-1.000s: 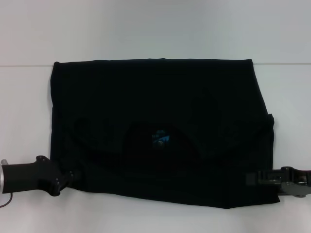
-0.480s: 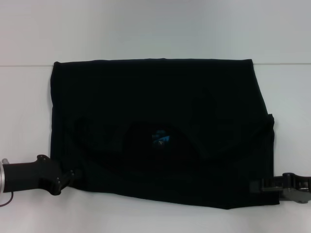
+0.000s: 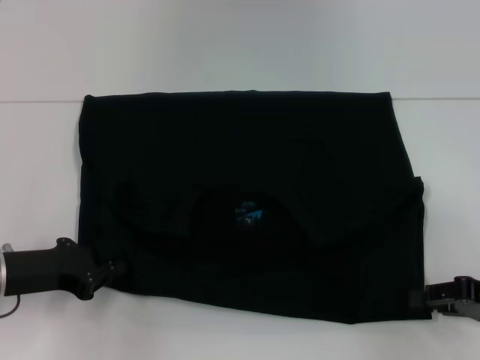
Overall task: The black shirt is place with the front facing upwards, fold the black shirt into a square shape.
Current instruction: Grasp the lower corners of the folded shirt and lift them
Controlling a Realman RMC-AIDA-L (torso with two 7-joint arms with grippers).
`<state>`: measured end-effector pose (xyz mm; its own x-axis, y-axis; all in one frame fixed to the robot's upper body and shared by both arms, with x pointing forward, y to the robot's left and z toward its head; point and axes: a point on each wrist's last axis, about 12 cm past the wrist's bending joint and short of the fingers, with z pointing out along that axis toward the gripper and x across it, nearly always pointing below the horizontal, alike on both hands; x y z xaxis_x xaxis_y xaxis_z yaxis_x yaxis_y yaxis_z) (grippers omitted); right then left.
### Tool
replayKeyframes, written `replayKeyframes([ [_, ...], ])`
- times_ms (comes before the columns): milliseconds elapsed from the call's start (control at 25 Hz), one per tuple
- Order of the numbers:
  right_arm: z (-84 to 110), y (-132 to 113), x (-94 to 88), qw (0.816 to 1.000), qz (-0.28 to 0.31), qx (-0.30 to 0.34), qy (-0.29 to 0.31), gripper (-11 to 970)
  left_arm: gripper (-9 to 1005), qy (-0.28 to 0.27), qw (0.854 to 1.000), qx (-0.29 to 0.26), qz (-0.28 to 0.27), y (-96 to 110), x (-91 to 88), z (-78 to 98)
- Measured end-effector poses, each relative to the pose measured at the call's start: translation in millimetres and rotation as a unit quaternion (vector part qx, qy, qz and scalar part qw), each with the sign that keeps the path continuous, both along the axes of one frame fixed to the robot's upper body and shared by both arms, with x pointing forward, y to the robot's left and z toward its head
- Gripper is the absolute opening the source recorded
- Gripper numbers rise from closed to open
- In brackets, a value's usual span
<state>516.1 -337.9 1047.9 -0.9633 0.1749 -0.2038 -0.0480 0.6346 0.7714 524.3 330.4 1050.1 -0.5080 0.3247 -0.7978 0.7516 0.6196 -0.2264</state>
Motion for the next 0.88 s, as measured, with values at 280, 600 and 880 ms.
replayKeyframes([
  [280, -0.1, -3.6, -1.3, 1.000, -0.008, 0.003, -0.007, 194, 18, -0.001, 1.000, -0.002, 0.000, -0.2, 1.3, 1.5],
  [600, 0.8, 1.3, 0.0, 1.000, 0.002, 0.006, -0.008, 14, 18, -0.002, 1.000, -0.002, -0.001, -0.1, 2.4, 2.4],
  [880, 3.2, -5.4, -3.1, 1.000, 0.007, 0.007, -0.013, 11, 18, 0.000, 1.000, -0.009, -0.007, -0.9, 0.3, 3.0],
])
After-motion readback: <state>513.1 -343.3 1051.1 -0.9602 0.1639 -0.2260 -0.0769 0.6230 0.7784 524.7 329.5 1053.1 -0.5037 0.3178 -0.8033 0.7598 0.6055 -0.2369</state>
